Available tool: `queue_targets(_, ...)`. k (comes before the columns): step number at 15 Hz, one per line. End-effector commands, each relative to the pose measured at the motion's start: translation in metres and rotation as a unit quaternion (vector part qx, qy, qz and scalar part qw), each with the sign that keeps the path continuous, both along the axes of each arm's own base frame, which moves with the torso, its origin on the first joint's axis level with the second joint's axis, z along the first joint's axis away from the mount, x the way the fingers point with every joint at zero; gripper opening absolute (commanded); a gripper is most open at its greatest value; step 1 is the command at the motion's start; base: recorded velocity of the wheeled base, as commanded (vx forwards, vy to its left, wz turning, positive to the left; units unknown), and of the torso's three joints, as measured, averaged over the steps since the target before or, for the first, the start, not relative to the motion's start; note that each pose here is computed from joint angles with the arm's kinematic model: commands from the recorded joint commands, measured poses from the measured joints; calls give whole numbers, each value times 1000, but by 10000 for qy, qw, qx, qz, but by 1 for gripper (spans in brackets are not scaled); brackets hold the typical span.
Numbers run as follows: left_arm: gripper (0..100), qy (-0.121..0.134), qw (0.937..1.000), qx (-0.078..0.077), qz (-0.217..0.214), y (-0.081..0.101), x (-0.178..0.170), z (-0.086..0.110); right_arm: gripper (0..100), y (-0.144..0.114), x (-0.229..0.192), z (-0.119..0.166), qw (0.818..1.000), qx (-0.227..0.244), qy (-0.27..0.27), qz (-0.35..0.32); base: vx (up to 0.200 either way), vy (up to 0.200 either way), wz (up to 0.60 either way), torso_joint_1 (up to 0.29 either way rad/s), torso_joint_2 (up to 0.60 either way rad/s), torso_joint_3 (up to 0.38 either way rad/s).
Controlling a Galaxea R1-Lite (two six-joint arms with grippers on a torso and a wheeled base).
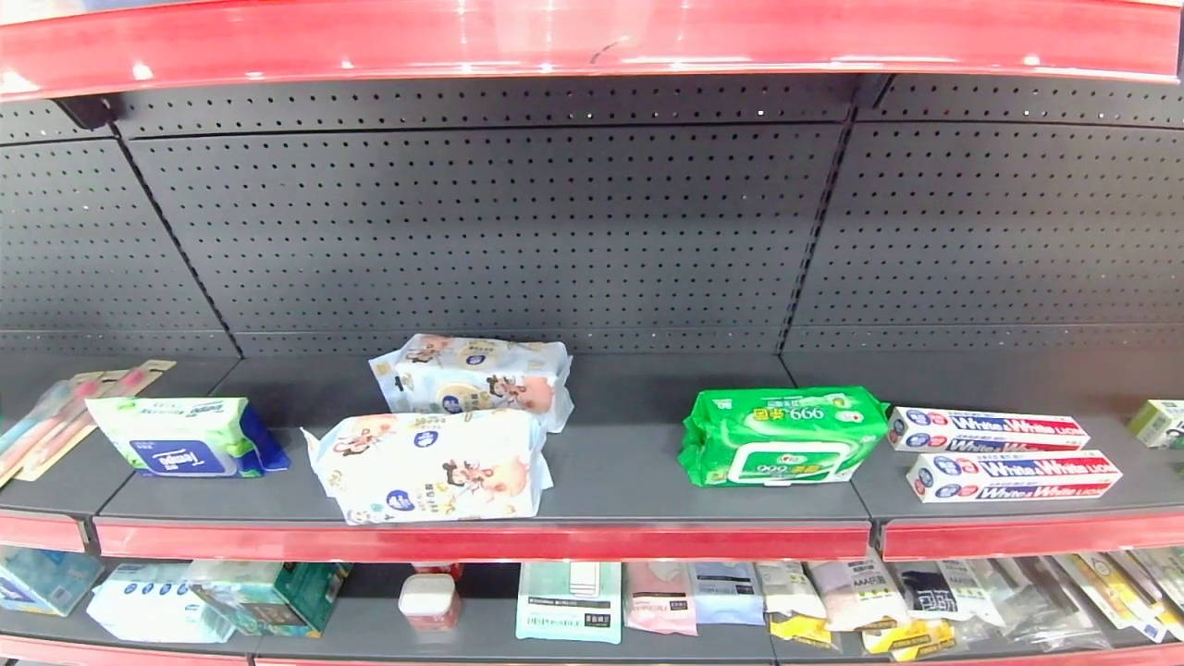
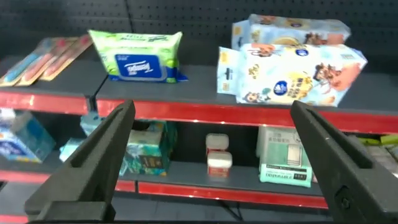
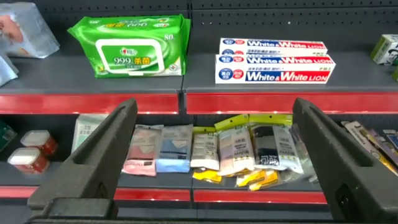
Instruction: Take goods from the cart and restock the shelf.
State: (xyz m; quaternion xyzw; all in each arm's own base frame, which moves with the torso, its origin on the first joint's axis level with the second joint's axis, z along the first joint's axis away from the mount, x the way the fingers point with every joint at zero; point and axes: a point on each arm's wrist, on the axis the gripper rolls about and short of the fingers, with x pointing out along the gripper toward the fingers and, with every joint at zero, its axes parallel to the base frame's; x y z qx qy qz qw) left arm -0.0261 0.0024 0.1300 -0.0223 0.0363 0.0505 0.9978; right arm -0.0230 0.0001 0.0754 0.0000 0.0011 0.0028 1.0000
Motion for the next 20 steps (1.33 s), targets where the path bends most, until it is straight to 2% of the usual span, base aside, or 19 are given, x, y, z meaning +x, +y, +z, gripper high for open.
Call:
queue_targets(1,100,297,9990,-263,192,1,17,20,100,0,0,0,10000,0,5,3,0,0,0,0,0,0)
queue_targets(2,100,383,9985,-284,259,1,28,29,100,0,0,0,10000,0,5,3,0,0,0,0,0,0)
queue_targets(3,100,383,9985,-284,259,1,28,29,100,0,0,0,10000,0,5,3,0,0,0,0,0,0)
queue_targets(4,100,671,9967,-254,380,1,54,39,100,0,0,0,10000,0,5,3,0,0,0,0,0,0)
queue_targets(5,100,1098,9925,-196,507,2,86,42,100,0,0,0,10000,0,12,3,0,0,0,0,0,0)
queue_targets(7,100,1677,9830,-142,739,5,127,40,100,0,0,0,10000,0,5,3,0,0,0,0,0,0)
queue_targets(9,100,2049,9743,-62,937,7,156,42,100,0,0,0,10000,0,12,3,0,0,0,0,0,0)
queue_targets(10,100,2345,9649,-37,1184,12,176,38,100,0,0,0,10000,0,5,3,0,0,0,0,0,0)
queue_targets(11,100,2502,9606,-32,1209,14,188,36,100,0,0,0,10000,0,5,3,0,0,0,0,0,0)
queue_targets(13,100,2636,9580,32,1127,14,201,34,100,0,0,0,10000,0,5,3,0,0,0,0,0,0)
queue_targets(14,100,2756,9560,150,996,14,209,30,100,0,0,0,10000,0,5,3,0,0,0,0,0,0)
queue_targets(15,100,2768,9558,166,974,14,210,29,100,0,0,0,10000,0,5,3,0,0,0,0,0,0)
queue_targets(16,100,2882,9527,224,941,14,215,22,100,0,0,0,10000,0,5,3,0,0,0,0,0,0)
queue_targets(20,100,3164,9439,256,906,14,223,10,100,0,0,0,10000,0,5,3,0,0,0,0,0,0)
